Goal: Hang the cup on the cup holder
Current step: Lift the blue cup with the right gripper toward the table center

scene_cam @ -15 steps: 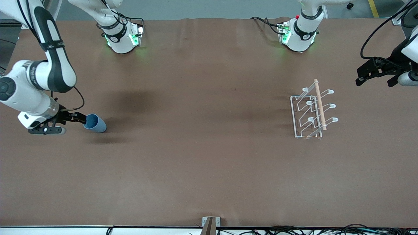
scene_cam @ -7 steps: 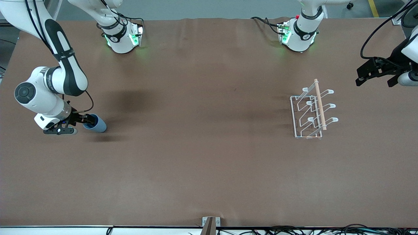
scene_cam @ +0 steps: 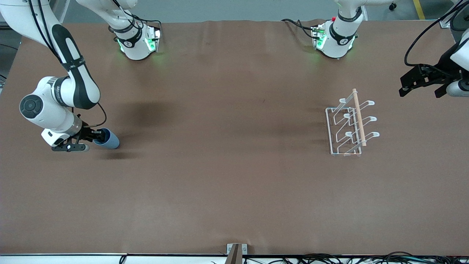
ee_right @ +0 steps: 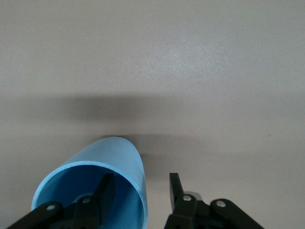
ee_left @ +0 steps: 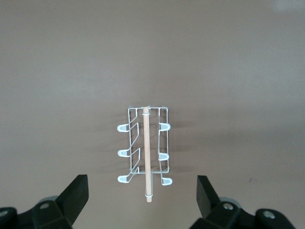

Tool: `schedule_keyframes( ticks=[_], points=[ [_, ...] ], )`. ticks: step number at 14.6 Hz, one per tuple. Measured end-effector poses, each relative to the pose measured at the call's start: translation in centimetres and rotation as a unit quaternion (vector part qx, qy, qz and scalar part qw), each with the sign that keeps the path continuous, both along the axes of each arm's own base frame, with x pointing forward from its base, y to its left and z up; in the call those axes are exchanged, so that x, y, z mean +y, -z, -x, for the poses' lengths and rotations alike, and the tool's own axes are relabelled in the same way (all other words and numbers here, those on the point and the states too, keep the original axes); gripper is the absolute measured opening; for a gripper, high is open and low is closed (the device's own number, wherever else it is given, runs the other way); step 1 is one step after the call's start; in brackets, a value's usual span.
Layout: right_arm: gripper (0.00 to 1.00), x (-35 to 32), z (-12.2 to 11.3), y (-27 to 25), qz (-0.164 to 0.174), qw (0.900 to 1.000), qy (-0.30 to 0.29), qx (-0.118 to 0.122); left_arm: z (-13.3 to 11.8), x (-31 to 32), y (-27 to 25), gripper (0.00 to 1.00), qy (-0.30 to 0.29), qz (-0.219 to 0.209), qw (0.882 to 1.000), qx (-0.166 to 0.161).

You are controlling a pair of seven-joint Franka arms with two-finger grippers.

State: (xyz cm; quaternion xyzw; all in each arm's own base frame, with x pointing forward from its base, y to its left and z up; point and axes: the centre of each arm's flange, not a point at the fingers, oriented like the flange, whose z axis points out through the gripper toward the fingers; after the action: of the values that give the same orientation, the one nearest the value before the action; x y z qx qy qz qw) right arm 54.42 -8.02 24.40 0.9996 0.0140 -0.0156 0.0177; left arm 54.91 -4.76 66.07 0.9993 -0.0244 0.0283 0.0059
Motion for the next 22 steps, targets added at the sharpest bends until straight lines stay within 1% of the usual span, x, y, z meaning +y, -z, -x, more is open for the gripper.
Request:
schedule_keyframes(
  ticks=[1,2,3,5,6,8,9,11,13,16,17,18,19,22],
  points=[
    [0.38,0.0,0.0,0.2,0.0,1.0,0.0,0.001,0.0,0.0,0.0,1.0,0.0,0.0,1.0,0.0],
    [0.38,0.0,0.0,0.3,0.0,1.0,0.0,0.003,0.0,0.0,0.0,1.0,0.0,0.0,1.0,0.0],
    [0.35,0.1,0.1,0.4,0.0,1.0,-0.001,0.003,0.0,0.0,0.0,1.0,0.0,0.0,1.0,0.0],
    [0.14,0.1,0.0,0.3,-0.001,1.0,-0.002,0.005,0.0,0.0,0.0,1.0,0.0,0.0,1.0,0.0],
    [0.06,0.2,0.0,0.3,-0.001,1.0,-0.003,0.01,0.0,0.0,0.0,1.0,0.0,0.0,1.0,0.0],
    [0.05,0.2,-0.5,-0.7,-0.003,0.999,-0.006,0.032,0.0,0.0,0.0,1.0,0.0,0.0,1.0,0.0],
    [0.05,0.3,-1.1,-1.9,-0.004,0.999,-0.006,0.043,0.0,0.0,0.0,1.0,0.0,0.0,1.0,0.0],
    [0.05,0.3,-2.8,-5.2,-0.005,0.999,-0.006,0.052,0.0,0.0,0.0,1.0,0.0,0.0,1.0,0.0],
    [0.05,0.5,-4.1,-9.0,-0.006,0.999,-0.005,0.048,0.0,0.0,0.0,1.0,0.0,0.0,1.0,0.0],
    [0.05,2.1,-5.3,-14.6,-0.012,1.0,0.014,0.02,0.0,0.0,0.0,1.0,0.001,0.0,1.0,0.0],
    [0.05,3.6,-5.4,-16.5,-0.021,1.0,0.018,0.01,0.0,0.0,0.0,1.0,0.002,0.0,1.0,0.0],
    [0.05,5.6,-5.3,-18.1,-0.04,0.999,0.025,0.0,0.0,0.0,0.0,1.0,0.001,0.0,1.0,0.0],
    [0.05,7.6,-5.0,-19.2,-0.066,0.997,0.033,-0.002,0.0,0.0,0.0,1.0,0.002,0.0,1.0,0.0],
    [0.05,11.6,-4.4,-20.3,-0.145,0.988,0.048,0.008,0.0,0.2,0.0,1.0,0.0,0.0,1.0,0.0]
  ],
)
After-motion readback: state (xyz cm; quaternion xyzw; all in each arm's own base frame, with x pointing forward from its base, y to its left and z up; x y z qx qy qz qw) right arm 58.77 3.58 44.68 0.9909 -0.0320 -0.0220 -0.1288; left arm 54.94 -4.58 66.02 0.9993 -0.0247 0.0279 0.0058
